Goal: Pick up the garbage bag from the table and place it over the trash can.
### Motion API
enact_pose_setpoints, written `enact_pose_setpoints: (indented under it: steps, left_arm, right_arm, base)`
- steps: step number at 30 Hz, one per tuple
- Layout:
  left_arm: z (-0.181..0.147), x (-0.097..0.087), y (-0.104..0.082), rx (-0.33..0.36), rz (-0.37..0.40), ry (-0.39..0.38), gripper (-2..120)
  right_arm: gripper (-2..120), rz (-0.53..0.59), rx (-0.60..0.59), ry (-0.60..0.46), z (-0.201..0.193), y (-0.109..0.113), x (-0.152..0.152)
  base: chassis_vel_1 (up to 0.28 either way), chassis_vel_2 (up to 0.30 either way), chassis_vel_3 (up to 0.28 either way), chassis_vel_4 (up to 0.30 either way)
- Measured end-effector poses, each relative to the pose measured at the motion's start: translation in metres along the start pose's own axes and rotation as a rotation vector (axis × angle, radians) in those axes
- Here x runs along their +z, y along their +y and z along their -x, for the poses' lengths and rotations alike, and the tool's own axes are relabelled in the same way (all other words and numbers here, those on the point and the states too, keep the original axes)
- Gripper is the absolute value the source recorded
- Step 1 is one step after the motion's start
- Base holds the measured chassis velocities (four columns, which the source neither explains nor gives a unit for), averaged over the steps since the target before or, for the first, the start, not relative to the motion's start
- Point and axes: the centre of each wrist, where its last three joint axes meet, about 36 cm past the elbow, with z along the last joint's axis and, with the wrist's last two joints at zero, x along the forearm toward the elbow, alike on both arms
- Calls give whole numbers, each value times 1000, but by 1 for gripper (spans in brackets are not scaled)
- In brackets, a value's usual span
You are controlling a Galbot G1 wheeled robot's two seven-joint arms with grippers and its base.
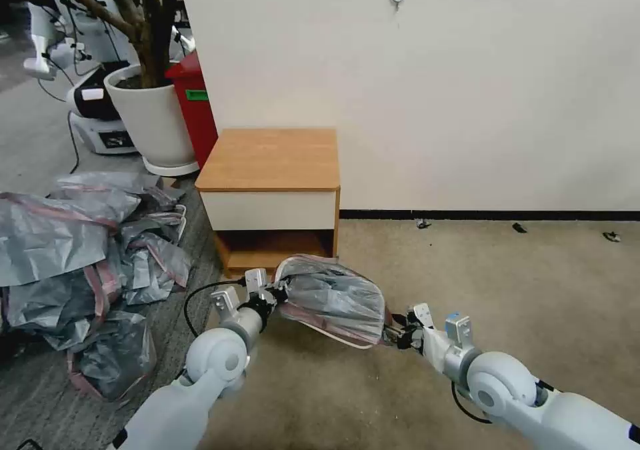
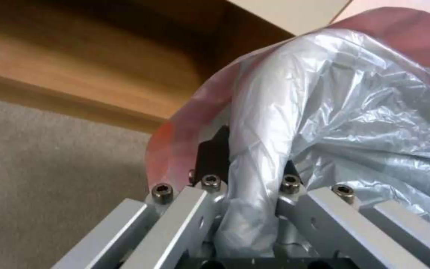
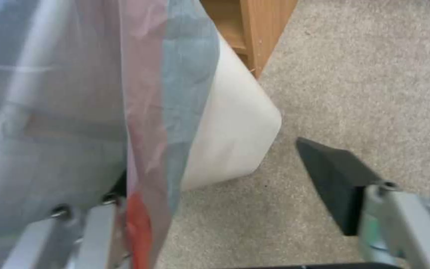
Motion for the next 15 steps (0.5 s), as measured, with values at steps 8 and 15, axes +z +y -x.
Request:
enact_pose_setpoints:
  steps: [8,15]
  left_arm:
    - [1,6,8,-4,63,6,5]
    - [4,11,15,-13,91,0,5]
  right_arm:
    - [97,-41,10,-7,-2,-4,-3]
    - [100,-54,29,-36,-4,-8,-9]
  base:
    - [0,0,0,0]
    - [0,0,0,0]
